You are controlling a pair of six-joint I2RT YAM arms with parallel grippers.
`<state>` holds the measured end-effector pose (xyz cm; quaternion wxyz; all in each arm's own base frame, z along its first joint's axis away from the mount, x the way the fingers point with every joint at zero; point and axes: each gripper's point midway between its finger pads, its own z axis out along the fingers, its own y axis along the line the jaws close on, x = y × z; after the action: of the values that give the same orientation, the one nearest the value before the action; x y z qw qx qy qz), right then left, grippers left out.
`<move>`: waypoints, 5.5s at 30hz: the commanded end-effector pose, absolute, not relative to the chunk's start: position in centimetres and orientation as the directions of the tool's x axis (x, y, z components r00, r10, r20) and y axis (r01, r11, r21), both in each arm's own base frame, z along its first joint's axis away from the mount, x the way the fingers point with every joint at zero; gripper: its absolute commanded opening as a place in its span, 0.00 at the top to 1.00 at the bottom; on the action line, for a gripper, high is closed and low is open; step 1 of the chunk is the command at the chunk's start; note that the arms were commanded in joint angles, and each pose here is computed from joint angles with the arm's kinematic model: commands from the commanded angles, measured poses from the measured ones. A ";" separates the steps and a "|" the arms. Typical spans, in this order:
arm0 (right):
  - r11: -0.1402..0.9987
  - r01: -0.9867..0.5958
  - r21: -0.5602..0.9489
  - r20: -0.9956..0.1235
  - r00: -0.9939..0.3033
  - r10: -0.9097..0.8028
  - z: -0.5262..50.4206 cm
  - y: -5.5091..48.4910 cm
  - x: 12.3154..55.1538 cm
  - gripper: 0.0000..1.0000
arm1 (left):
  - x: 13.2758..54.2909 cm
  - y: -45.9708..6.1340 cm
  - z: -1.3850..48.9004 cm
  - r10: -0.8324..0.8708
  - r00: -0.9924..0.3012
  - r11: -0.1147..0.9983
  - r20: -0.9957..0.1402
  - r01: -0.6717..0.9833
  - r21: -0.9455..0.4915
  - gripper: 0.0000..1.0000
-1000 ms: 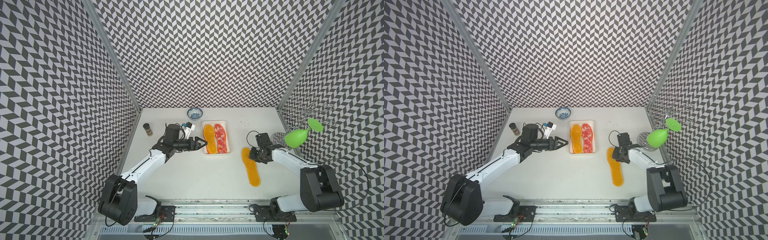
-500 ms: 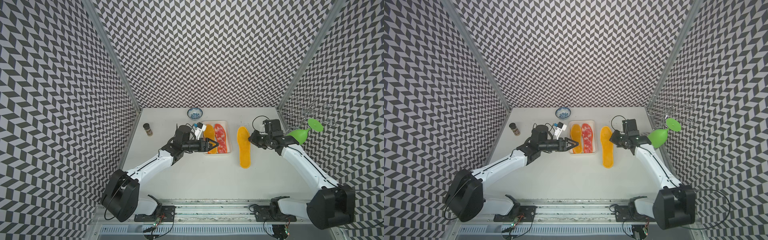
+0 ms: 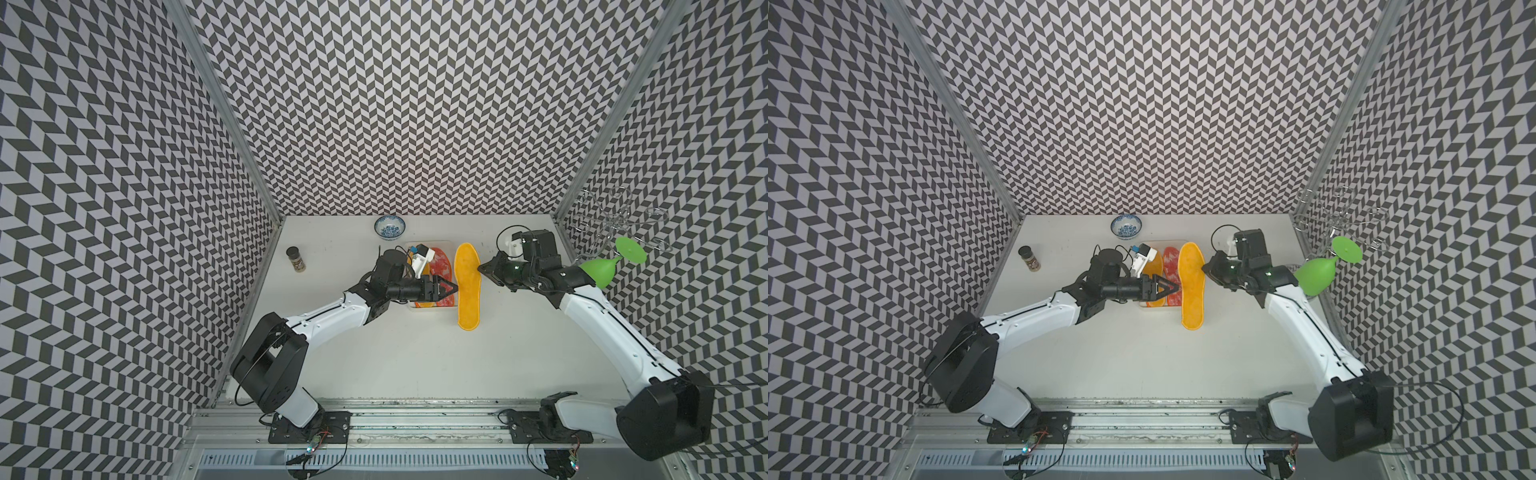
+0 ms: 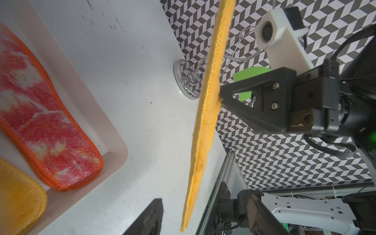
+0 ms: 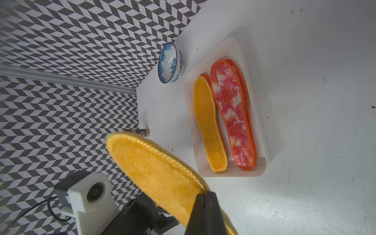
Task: Put the insoles into the storage box
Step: Pick up the insole from the center of the board, then place the insole in the storage box, then reset both arms
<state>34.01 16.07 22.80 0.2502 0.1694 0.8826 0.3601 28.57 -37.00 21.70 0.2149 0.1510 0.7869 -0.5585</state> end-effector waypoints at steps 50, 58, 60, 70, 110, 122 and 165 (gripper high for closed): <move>0.905 -0.013 0.424 -0.630 -0.722 0.285 27.0 12.8 36.1 0.50 | 41.2 -36.5 15.8 0.014 -0.938 0.347 -0.348 0.331 -0.878 1.00; 0.912 -0.010 0.410 -0.617 -0.739 0.269 25.7 12.5 36.1 0.48 | 43.5 -36.6 11.1 0.031 -0.959 0.425 -0.280 0.266 -0.865 1.00; 0.912 -0.011 0.410 -0.614 -0.743 0.267 25.5 12.4 36.1 0.48 | 44.0 -36.6 10.5 0.032 -0.959 0.441 -0.281 0.266 -0.857 1.00; 0.909 -0.009 0.417 -0.591 -0.762 0.264 24.1 12.4 36.3 0.46 | 44.2 -36.7 7.8 0.049 -0.972 0.474 -0.232 0.227 -0.851 1.00; 0.924 -0.002 0.381 -0.624 -0.739 0.256 25.0 11.6 37.3 0.45 | 44.2 -36.4 8.3 0.122 -0.954 0.670 -0.274 0.283 -0.687 0.38; 0.937 -0.018 0.349 -0.657 -0.717 0.231 25.8 10.6 37.6 0.41 | 43.9 -34.7 13.2 0.169 -0.911 0.759 -0.376 0.363 -0.541 0.33; 0.985 0.157 0.076 -0.983 -0.152 0.100 14.9 -2.1 41.2 0.00 | 38.7 0.3 15.4 -0.053 -0.138 0.995 -0.989 0.080 -0.065 0.00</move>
<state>40.20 -1.45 11.89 0.5928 0.0784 0.8012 -0.0232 38.55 0.45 14.01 0.6300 0.0025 0.7753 -0.0447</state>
